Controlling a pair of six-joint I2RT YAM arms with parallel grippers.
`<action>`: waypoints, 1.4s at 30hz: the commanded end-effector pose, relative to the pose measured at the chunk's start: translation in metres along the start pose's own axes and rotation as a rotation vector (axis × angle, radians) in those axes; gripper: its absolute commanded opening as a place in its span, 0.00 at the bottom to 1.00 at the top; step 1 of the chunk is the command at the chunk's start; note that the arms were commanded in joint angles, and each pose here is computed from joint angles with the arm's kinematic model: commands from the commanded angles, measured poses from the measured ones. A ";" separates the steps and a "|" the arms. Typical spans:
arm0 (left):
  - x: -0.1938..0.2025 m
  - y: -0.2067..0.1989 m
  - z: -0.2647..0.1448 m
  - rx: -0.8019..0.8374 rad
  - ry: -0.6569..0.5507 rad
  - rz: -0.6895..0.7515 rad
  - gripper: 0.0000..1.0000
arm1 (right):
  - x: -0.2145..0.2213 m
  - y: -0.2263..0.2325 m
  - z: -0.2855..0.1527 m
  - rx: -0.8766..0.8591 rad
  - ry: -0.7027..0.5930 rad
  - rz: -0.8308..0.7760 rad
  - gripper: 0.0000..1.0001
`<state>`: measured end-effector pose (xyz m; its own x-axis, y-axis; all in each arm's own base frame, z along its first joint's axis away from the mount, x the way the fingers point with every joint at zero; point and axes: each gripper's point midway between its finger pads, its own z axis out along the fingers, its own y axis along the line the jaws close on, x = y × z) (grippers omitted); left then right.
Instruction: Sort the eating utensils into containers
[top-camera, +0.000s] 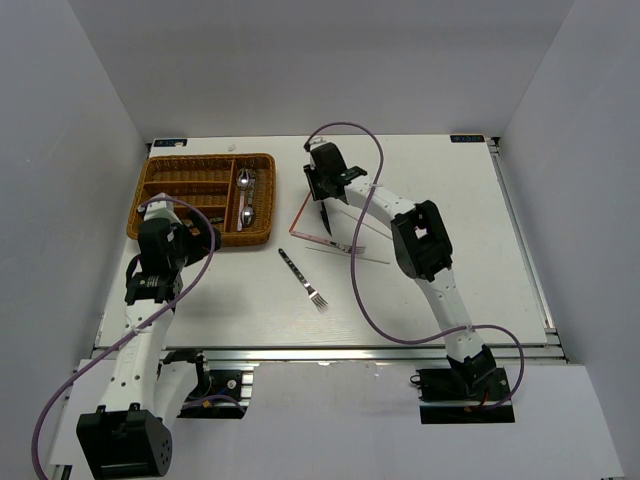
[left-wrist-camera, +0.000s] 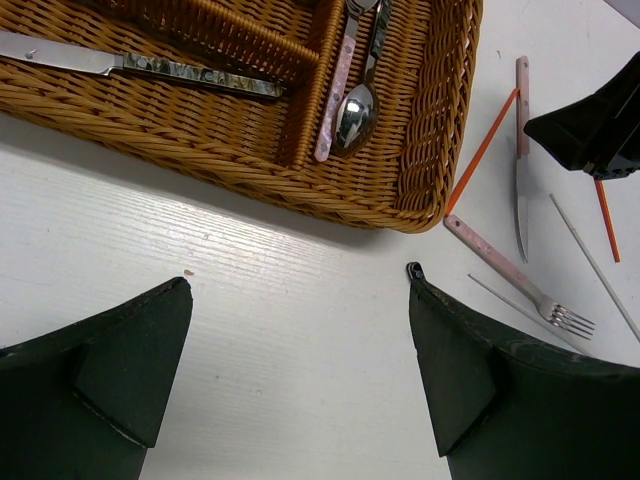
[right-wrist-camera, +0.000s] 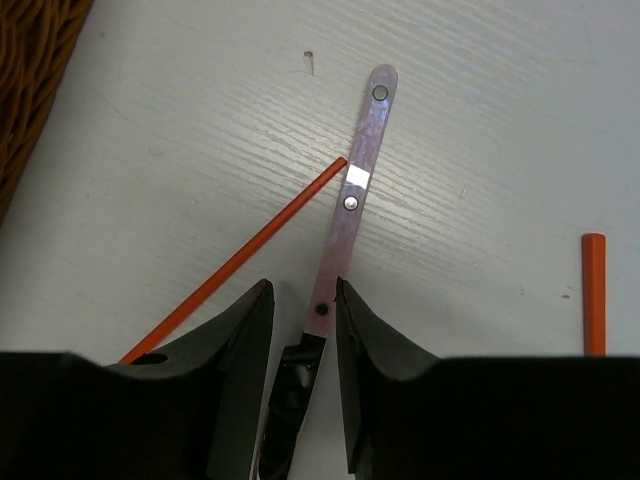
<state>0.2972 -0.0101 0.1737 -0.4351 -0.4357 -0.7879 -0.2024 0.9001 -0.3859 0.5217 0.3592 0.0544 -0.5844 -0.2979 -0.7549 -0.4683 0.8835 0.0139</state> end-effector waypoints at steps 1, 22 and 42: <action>-0.009 -0.008 -0.005 0.025 -0.028 0.017 0.98 | 0.012 -0.005 0.015 0.029 0.034 0.005 0.37; -0.005 -0.037 -0.003 0.181 0.008 -0.017 0.98 | -0.024 -0.015 -0.031 0.092 -0.043 0.084 0.00; -0.074 -0.162 -0.068 0.860 -0.105 -0.233 0.98 | -0.057 0.127 -0.275 -0.338 -0.317 -0.077 0.00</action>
<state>0.3121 -0.1132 0.3097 -0.3736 -0.6539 -0.6580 0.3930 0.5310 -0.7508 0.3365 0.3703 0.2597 -0.3748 -0.2227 -0.9000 -0.6769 0.7291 0.1015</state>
